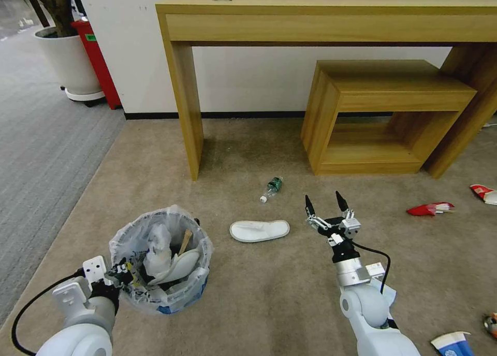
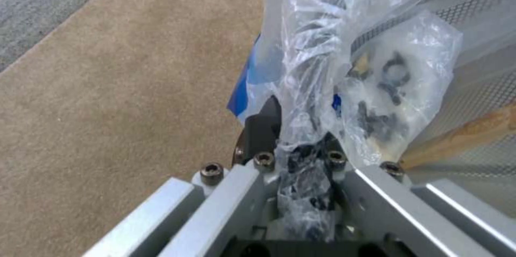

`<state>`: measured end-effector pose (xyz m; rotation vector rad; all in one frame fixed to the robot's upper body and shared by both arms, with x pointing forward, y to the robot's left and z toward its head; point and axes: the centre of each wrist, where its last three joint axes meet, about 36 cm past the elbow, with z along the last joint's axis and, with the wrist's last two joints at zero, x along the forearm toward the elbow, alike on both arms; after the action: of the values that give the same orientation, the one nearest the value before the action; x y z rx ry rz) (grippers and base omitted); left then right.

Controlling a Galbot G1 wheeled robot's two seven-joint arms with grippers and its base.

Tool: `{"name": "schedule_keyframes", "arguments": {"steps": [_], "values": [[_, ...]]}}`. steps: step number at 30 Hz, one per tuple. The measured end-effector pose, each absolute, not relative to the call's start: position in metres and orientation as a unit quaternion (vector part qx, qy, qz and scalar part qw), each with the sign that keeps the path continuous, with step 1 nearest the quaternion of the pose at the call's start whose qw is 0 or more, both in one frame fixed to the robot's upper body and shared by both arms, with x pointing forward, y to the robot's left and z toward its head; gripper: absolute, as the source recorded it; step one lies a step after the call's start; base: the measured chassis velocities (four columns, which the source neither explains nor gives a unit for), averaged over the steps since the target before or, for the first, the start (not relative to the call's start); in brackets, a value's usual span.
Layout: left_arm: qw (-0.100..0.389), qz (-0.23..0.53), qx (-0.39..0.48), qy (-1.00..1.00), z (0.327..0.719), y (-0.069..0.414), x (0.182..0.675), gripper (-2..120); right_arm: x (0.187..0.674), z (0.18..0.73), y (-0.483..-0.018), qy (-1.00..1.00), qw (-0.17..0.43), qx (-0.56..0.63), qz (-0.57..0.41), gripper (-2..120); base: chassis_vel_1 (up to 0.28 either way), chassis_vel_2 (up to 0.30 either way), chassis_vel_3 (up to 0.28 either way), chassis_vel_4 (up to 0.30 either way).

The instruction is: Pick up the trash bin and place the garbage on the floor into it.

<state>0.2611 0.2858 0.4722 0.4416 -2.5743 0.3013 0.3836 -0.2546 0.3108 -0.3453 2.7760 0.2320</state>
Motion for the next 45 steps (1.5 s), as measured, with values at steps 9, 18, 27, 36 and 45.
{"name": "schedule_keyframes", "arguments": {"steps": [9,18,27,36,45], "values": [[0.254,0.108,0.166,-0.947,0.474,0.284,0.256,1,0.378,0.307,-0.250,0.980,0.151,-0.109,0.073,100,0.000,0.000,0.000,0.000],[0.254,0.104,0.172,-0.946,0.473,0.279,0.254,1,0.349,0.351,-0.311,0.990,0.005,-0.101,-0.102,100,0.000,0.000,0.000,0.000],[0.253,0.111,0.172,-0.946,0.473,0.277,0.253,1,0.356,0.383,-0.346,0.978,0.018,-0.123,-0.167,100,0.000,0.000,0.000,0.000],[0.251,0.107,0.171,-0.947,0.474,0.279,0.253,1,0.364,0.369,-0.334,0.983,0.023,-0.127,-0.134,100,0.000,0.000,0.000,0.000],[0.255,0.102,0.170,-0.946,0.469,0.280,0.256,1,0.379,0.357,-0.307,0.988,0.031,-0.132,-0.072,100,0.000,0.000,0.000,0.000]]}}
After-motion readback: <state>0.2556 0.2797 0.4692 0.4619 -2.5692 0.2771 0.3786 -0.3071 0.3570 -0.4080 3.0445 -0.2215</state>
